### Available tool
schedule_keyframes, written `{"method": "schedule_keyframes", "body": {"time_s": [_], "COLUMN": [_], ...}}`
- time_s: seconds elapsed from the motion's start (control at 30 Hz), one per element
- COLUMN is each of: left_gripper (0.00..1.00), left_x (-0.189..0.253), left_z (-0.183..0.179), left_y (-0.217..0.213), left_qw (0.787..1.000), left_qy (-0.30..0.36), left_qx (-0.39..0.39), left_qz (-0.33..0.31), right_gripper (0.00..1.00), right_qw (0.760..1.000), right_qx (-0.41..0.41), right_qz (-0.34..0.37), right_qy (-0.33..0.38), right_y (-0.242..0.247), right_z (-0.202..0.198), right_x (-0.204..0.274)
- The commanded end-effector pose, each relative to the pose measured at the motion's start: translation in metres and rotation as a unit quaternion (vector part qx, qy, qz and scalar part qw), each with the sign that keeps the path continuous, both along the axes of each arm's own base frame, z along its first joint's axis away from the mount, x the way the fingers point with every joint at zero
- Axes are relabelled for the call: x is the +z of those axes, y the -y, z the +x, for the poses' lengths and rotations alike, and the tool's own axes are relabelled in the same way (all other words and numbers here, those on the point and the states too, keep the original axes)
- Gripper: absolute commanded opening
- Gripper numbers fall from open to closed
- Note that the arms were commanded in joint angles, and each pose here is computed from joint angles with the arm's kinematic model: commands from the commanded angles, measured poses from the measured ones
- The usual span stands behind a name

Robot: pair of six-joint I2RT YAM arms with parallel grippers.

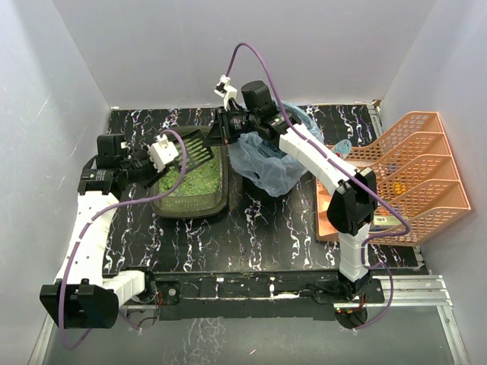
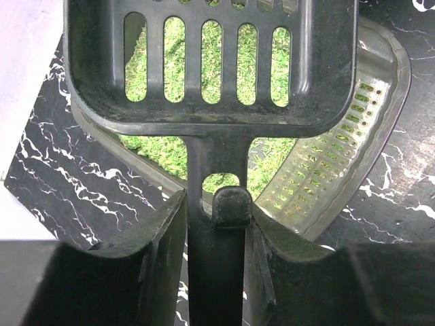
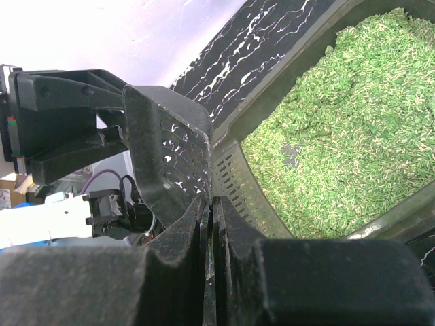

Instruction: Clean the litter box

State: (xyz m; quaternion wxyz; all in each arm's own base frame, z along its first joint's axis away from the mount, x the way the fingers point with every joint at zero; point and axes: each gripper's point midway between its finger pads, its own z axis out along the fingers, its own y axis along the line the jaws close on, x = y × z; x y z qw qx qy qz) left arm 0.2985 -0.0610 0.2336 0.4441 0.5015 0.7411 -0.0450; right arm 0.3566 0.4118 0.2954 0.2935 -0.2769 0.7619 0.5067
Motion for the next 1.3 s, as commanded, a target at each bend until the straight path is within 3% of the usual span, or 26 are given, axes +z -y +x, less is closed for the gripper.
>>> {"method": "schedule_keyframes", "body": {"time_s": [0.0,0.07,0.17,0.3,0.67,0.77,0.87,0.9,1.0,1.07,1.13,1.27], "left_gripper": [0.33,0.32,0.4,0.44,0.15,0.0,0.0,0.0,0.0,0.0,0.0,0.0], "left_x": [0.004,0.003,0.002,0.003,0.004,0.006,0.008,0.008,0.013,0.012,0.008,-0.004], "left_z": [-0.004,-0.005,-0.005,-0.005,-0.004,-0.004,-0.005,-0.007,-0.006,-0.005,-0.006,-0.007], "left_y": [0.001,0.001,-0.001,-0.003,0.004,0.006,0.005,0.004,-0.004,-0.01,-0.017,-0.029], "left_qw": [1.0,1.0,1.0,0.999,0.999,0.999,0.999,0.999,0.998,0.997,0.995,0.991], "left_qy": [0.018,0.02,0.025,0.032,0.038,0.037,0.035,0.032,0.021,0.003,-0.018,-0.05], "left_qx": [0.004,0.004,0.009,0.013,-0.007,-0.007,0.0,0.006,0.046,0.07,0.094,0.125], "left_qz": [-0.003,-0.002,0.0,0.004,-0.007,-0.014,-0.016,-0.018,-0.022,-0.017,-0.015,-0.023], "right_gripper": [0.08,0.08,0.07,0.08,0.08,0.08,0.08,0.12,0.4,0.67,0.75,0.77], "right_qw": [0.999,0.999,0.999,0.999,0.999,0.999,0.998,0.998,0.996,0.995,0.994,0.99], "right_qx": [0.006,0.006,0.005,0.004,0.011,0.015,0.016,0.013,0.005,-0.005,-0.01,-0.011], "right_qz": [0.039,0.038,0.037,0.036,0.039,0.041,0.042,0.04,0.028,0.025,0.024,0.037], "right_qy": [0.031,0.029,0.028,0.028,0.025,0.023,0.039,0.054,0.082,0.093,0.103,0.138], "right_y": [-0.002,-0.002,-0.001,0.0,0.0,0.0,0.0,0.001,0.006,0.013,0.02,0.035], "right_z": [0.001,0.001,0.003,0.005,0.003,0.003,0.004,0.006,0.011,0.015,0.018,0.024], "right_x": [0.032,0.03,0.028,0.026,0.024,0.024,0.026,0.029,0.036,0.04,0.045,0.067]}}
